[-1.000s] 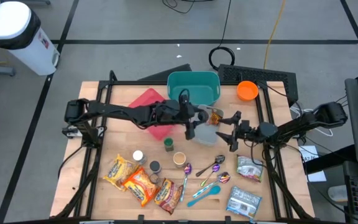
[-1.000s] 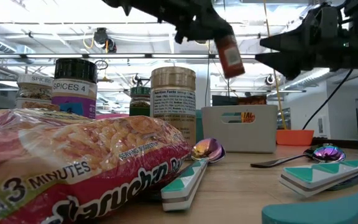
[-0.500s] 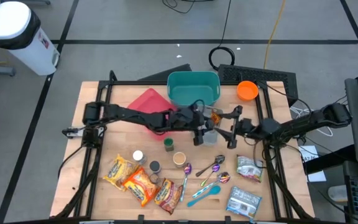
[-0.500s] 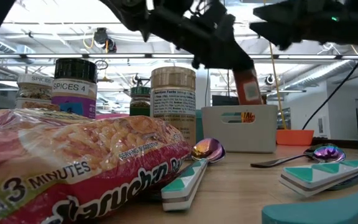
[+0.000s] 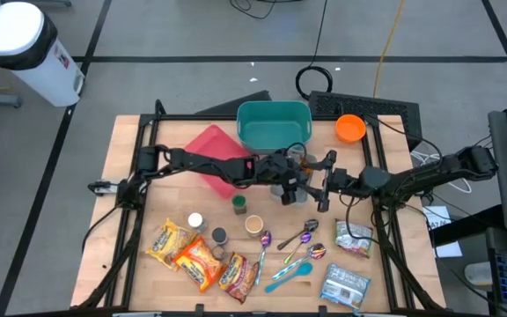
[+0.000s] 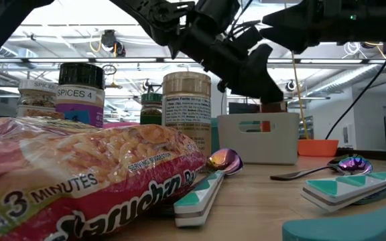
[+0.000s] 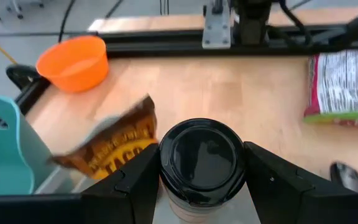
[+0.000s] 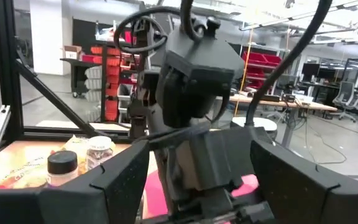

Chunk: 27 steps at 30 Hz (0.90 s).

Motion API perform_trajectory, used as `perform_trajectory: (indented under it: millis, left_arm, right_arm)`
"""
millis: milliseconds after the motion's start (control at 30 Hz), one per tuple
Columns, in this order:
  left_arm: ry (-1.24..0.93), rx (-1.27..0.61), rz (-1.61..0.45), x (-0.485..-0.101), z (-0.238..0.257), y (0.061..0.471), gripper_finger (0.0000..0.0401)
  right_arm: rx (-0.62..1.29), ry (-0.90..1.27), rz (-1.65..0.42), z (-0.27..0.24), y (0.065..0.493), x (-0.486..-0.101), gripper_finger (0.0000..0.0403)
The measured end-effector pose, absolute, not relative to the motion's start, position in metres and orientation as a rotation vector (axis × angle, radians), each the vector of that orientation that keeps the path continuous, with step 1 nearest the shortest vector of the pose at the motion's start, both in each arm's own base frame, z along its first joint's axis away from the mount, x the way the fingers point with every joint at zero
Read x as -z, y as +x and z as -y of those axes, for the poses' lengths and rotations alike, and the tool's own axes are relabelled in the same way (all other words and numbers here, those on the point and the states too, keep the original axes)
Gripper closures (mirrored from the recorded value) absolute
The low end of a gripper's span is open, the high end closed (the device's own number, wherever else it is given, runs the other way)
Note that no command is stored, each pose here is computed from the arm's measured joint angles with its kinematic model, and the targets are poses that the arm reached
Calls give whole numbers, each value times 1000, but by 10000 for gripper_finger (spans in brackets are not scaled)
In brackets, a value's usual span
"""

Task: Pick & Place Food Item
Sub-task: Put the orange spice bottle into the gray bin, then put the green spice bottle into the gray bin

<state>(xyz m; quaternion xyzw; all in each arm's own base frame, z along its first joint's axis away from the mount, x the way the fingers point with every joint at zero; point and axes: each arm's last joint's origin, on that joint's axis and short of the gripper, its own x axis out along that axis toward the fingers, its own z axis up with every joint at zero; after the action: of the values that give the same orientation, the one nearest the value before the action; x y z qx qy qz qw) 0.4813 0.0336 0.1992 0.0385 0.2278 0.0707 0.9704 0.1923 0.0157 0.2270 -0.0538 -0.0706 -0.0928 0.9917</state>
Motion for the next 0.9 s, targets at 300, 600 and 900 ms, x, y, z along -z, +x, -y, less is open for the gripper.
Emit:
perform_trajectory:
  millis: [300,600,900]
  left_arm:
    - [77,-113,-464,-174,-33,489,166]
    - [97,-145,-441,-188,-34,486,55]
    - [83,-118,-554,-226,-32,462,18]
  right_arm:
    - [169,-111,138,-16,192,-227,133]
    - [168,-118,123,-16,193,-225,133]
    - [99,-109,130,-30,191,-226,131]
